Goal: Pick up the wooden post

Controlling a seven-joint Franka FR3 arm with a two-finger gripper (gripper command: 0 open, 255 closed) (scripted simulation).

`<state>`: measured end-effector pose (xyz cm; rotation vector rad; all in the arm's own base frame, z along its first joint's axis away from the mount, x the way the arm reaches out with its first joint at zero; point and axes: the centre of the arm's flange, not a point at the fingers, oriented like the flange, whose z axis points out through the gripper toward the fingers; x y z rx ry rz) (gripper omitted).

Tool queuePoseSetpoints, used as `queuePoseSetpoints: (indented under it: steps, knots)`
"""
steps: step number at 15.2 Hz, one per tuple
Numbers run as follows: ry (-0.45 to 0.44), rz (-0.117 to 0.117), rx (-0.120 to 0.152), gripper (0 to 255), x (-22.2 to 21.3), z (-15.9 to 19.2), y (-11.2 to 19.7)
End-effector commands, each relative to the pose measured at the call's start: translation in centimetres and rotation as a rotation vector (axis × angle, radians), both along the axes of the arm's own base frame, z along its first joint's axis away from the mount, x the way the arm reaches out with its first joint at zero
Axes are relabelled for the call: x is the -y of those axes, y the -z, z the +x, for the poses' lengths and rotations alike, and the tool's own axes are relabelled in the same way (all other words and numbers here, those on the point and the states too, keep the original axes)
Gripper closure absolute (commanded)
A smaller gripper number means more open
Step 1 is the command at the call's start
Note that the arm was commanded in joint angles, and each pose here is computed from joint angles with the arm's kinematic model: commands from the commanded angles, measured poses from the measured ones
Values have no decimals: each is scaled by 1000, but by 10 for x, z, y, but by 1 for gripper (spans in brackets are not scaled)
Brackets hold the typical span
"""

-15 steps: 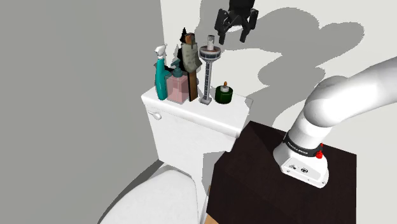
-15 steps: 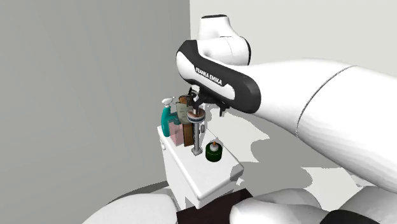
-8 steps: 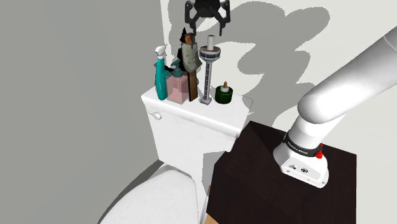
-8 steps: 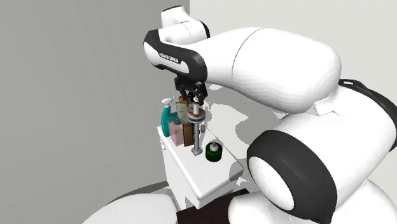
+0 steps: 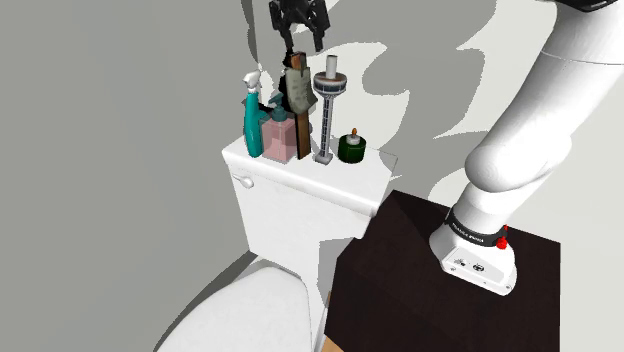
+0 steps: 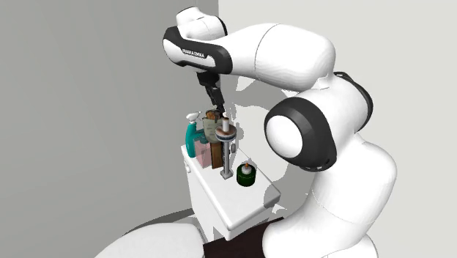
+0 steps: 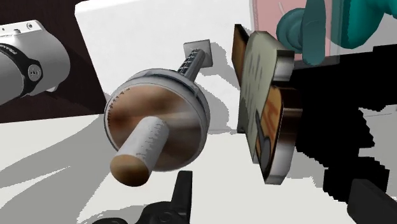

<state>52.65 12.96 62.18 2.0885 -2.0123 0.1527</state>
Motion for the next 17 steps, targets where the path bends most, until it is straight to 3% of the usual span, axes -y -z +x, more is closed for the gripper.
queuePoseSetpoints:
  steps: [1, 6, 7, 17]
  knots:
    - [13, -2, 1, 0, 0, 1, 10]
    - [13, -2, 1, 0, 0, 1, 29]
    - [13, -2, 1, 255, 0, 2, 28]
    - [13, -2, 1, 255, 0, 1, 23]
